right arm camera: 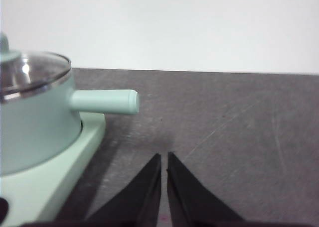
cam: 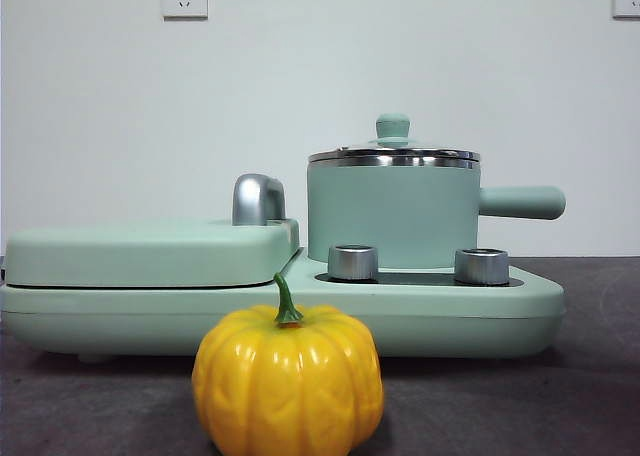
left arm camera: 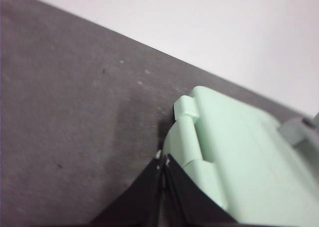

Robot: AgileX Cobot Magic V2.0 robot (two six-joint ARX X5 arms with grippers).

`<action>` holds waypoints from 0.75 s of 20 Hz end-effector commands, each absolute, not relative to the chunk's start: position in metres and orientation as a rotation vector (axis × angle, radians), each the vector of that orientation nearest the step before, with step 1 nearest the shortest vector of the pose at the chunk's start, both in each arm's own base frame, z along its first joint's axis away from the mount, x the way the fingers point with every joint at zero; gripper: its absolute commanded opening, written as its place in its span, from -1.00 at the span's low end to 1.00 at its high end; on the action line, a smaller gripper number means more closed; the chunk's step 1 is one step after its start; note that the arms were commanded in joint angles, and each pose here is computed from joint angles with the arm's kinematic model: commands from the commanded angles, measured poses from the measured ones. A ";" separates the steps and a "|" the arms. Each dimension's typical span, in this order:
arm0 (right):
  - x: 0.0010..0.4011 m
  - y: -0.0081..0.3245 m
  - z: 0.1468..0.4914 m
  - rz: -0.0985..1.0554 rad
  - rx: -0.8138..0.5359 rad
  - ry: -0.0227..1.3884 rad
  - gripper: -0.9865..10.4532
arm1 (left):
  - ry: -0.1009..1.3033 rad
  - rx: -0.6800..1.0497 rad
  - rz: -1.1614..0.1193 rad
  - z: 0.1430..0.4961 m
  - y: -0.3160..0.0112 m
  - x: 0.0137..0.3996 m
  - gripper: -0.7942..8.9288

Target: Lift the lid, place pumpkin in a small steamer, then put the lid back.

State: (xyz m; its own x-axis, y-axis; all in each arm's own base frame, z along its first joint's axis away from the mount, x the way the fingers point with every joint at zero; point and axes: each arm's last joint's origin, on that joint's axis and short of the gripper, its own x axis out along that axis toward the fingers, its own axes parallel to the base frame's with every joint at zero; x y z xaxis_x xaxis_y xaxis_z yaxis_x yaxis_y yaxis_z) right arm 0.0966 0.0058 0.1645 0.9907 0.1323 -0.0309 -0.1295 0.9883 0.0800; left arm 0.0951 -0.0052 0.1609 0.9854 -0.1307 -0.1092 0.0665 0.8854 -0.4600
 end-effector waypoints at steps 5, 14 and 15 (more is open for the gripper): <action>0.097 0.006 0.166 0.130 0.282 0.023 -0.79 | 0.134 -0.672 -0.096 0.158 -0.005 0.096 -0.82; 0.094 0.006 0.190 0.165 0.272 -0.206 -0.80 | -0.176 -0.597 -0.195 0.196 -0.005 0.092 -0.82; 0.093 0.006 0.193 0.167 0.271 -0.221 -0.80 | -0.187 -0.592 -0.197 0.201 -0.005 0.091 -0.82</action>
State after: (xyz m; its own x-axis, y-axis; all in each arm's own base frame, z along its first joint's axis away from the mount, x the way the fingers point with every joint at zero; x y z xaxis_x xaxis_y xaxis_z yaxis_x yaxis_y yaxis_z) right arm 0.0942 0.0057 0.1889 0.9671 0.1317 0.2177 -0.1831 0.9543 0.2361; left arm 0.0928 -0.0052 0.1944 0.9703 -0.1300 0.2039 0.2247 0.7965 -0.5613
